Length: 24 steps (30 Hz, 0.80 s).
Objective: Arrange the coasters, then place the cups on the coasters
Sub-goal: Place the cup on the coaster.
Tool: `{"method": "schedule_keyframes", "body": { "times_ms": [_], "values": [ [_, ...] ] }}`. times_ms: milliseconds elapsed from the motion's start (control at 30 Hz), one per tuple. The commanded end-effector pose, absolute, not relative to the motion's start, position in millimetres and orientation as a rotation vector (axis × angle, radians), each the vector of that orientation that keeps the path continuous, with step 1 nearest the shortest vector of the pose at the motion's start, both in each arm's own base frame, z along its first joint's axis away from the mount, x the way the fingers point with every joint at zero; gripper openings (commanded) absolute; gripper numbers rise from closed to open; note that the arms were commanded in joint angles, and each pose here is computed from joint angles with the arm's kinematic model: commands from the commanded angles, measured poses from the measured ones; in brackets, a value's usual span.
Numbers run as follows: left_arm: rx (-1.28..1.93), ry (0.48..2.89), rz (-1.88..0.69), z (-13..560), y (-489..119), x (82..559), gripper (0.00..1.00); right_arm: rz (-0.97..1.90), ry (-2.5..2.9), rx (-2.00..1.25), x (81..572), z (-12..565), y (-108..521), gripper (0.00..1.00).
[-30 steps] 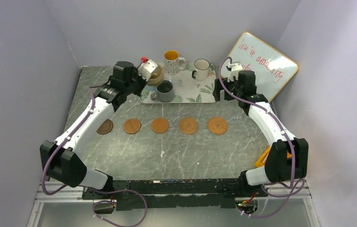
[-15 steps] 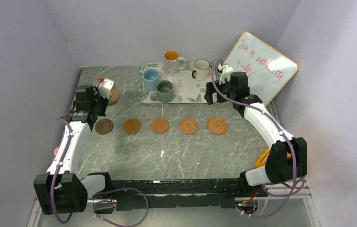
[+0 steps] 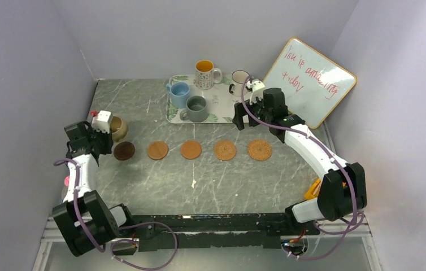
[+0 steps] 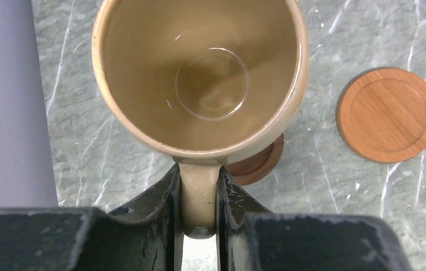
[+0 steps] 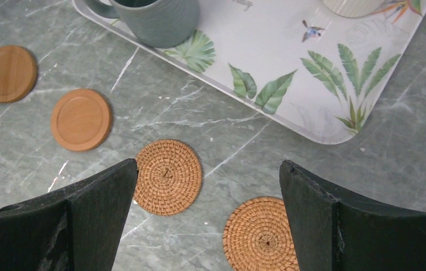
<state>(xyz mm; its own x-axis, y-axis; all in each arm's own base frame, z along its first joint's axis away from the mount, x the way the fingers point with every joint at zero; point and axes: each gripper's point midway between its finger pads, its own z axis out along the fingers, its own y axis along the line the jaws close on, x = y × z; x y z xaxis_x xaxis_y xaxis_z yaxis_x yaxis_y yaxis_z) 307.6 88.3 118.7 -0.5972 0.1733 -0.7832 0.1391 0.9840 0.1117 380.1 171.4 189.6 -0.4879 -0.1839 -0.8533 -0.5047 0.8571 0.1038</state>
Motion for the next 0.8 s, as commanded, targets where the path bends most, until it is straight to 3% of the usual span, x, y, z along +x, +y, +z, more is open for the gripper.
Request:
{"method": "schedule_keyframes", "body": {
  "times_ms": [0,767],
  "values": [
    [0.353,1.967,0.004,160.1,79.0,336.4,0.05,0.415,2.023,-0.518,384.6,202.2,179.0,1.00],
    [0.362,1.951,0.041,137.1,80.1,314.8,0.05,0.393,2.030,-0.582,382.4,195.1,190.8,0.99]
  ]
}}
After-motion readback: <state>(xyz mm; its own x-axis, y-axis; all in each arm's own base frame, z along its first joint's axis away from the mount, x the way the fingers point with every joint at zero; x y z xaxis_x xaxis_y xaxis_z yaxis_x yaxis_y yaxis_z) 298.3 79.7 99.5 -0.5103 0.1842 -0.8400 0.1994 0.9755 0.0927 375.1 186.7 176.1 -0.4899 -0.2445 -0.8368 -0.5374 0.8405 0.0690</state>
